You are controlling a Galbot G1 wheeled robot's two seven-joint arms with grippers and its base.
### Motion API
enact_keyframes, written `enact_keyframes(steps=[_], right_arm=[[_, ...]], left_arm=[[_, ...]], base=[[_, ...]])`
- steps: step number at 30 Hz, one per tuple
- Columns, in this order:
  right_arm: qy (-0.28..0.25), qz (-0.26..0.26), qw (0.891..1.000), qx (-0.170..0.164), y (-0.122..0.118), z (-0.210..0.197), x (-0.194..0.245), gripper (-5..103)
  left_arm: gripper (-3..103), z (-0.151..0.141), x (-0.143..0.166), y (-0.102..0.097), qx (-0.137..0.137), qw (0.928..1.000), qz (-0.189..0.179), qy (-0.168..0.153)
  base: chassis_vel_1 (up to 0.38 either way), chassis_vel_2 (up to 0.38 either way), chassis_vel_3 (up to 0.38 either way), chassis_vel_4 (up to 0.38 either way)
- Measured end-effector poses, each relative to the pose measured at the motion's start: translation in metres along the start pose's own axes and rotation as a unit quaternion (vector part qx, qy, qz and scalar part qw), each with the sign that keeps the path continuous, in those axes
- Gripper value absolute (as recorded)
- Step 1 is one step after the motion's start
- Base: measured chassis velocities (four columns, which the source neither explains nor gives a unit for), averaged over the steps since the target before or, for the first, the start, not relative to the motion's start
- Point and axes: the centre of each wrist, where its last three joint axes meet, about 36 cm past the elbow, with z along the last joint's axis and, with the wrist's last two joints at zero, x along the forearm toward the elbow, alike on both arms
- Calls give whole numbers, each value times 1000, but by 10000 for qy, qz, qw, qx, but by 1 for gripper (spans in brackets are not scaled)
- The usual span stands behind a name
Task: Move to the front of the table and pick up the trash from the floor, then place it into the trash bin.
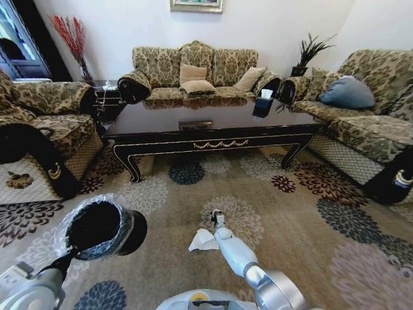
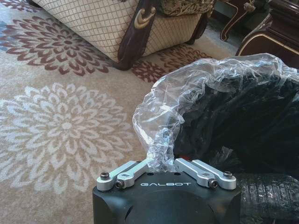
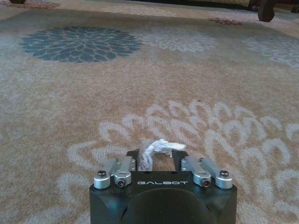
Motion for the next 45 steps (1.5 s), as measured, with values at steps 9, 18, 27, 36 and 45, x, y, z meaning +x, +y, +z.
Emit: enact_keyframes(steps=[9,18,27,36,45], right_arm=[[23,-17,10000,77,1,4,2,9],[-78,-120,9998,119,1,7,7,0],[-1142,-949,9879,-454,-12,-15,37,0],[-2450,-2147,9427,-718,16,-37,82,0],[-3396,-3345,8723,-1091,79,-94,152,0]], left_arm=[[2,2,-1,0,-8,10000,-16,21],[2,6,-5,-2,-2,10000,-28,79],[2,15,-8,-18,-100,9997,133,166],[2,20,-25,-37,-304,9991,250,187],[2,28,-36,-40,-291,9988,251,314]], base=[[0,0,0,0],[0,0,0,0],[0,0,0,0],[0,0,0,0],[0,0,0,0]])
